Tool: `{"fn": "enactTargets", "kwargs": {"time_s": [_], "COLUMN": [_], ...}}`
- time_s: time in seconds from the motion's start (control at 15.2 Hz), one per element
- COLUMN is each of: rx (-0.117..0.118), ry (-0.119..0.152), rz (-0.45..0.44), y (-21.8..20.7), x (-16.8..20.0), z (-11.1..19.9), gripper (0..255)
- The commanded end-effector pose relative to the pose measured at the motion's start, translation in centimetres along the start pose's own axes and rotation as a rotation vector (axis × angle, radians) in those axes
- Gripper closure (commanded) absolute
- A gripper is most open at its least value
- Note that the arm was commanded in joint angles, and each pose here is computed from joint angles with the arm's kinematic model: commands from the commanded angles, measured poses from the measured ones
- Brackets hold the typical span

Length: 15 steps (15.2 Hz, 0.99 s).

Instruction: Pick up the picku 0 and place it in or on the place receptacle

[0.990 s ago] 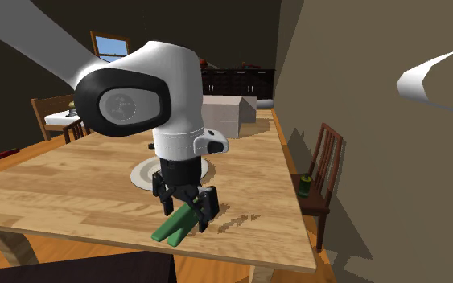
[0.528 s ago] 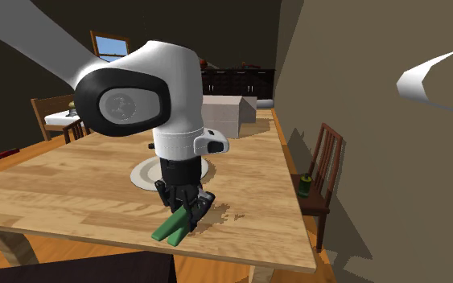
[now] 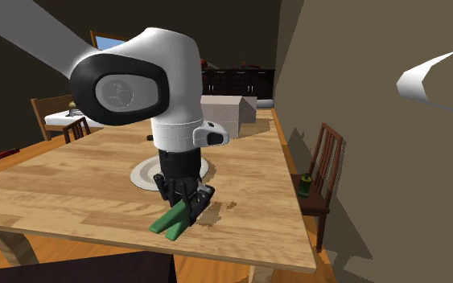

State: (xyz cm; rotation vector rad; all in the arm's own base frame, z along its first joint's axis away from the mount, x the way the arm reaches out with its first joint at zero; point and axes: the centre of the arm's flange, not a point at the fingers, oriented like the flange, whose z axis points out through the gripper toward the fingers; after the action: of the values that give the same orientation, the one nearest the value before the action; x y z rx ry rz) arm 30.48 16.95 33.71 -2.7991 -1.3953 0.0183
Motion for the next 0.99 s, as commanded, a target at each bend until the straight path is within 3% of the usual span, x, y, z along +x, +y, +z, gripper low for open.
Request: {"fn": "enactTargets", "kwargs": {"time_s": [0.0, 0.79, 0.92], "rx": [0.0, 0.0, 0.0], "ry": [-0.001, -0.001, -0.001], "rz": [0.0, 0.0, 0.0], "y": [0.0, -0.1, -2.2], "x": [0.1, 0.0, 1.7], "z": [-1.0, -7.0, -7.0], "gripper": [255, 255, 255]}}
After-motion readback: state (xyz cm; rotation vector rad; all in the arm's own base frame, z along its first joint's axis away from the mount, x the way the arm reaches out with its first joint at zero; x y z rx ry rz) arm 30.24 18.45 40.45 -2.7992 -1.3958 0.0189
